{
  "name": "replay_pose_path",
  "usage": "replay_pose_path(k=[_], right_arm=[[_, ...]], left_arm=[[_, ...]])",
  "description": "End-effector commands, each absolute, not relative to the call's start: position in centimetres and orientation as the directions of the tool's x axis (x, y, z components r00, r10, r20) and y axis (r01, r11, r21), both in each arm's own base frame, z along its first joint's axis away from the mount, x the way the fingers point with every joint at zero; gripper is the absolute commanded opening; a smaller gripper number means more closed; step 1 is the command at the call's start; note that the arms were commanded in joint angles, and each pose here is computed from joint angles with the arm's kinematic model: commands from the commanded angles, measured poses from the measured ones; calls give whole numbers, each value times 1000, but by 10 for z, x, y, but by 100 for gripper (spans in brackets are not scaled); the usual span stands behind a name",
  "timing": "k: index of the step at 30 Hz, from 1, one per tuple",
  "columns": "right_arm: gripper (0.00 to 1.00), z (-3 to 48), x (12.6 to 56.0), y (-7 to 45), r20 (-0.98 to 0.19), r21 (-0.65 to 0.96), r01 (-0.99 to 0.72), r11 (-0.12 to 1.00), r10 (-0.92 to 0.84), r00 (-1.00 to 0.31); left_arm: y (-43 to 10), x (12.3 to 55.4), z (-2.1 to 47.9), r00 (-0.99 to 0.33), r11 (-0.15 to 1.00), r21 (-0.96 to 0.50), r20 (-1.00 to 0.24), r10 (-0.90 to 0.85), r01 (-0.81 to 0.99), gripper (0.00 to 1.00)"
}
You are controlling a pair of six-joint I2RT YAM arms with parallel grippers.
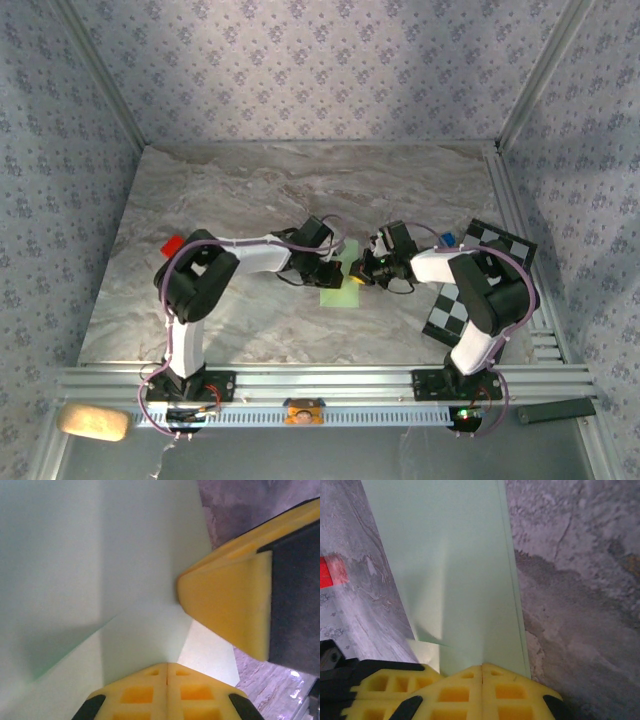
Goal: Fold a paper plane with a square sheet of paper (pick it up from the middle)
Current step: Fold the triangle a second time at the center of the table.
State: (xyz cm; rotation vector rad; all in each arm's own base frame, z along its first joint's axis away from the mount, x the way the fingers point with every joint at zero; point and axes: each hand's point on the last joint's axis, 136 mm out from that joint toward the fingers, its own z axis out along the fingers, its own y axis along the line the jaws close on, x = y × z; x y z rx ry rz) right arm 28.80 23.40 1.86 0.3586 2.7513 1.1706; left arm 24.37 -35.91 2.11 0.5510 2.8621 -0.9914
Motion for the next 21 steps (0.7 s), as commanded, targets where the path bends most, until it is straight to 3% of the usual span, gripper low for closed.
replay_pose_path(k=[1, 17, 21], right_arm=[[0, -14, 276, 214, 22, 627, 256, 736, 311, -950], [0, -19, 274, 208, 29, 593, 263, 761, 306, -952], [0, -18, 275, 209, 26, 593, 260, 762, 305, -952]], left_arm=[[-350, 233, 9, -933, 756, -553, -129, 337, 350, 5], [-316, 200, 20, -915, 757, -530, -106, 388, 382, 9], [-322, 211, 42, -910, 739, -536, -180, 373, 409, 9]])
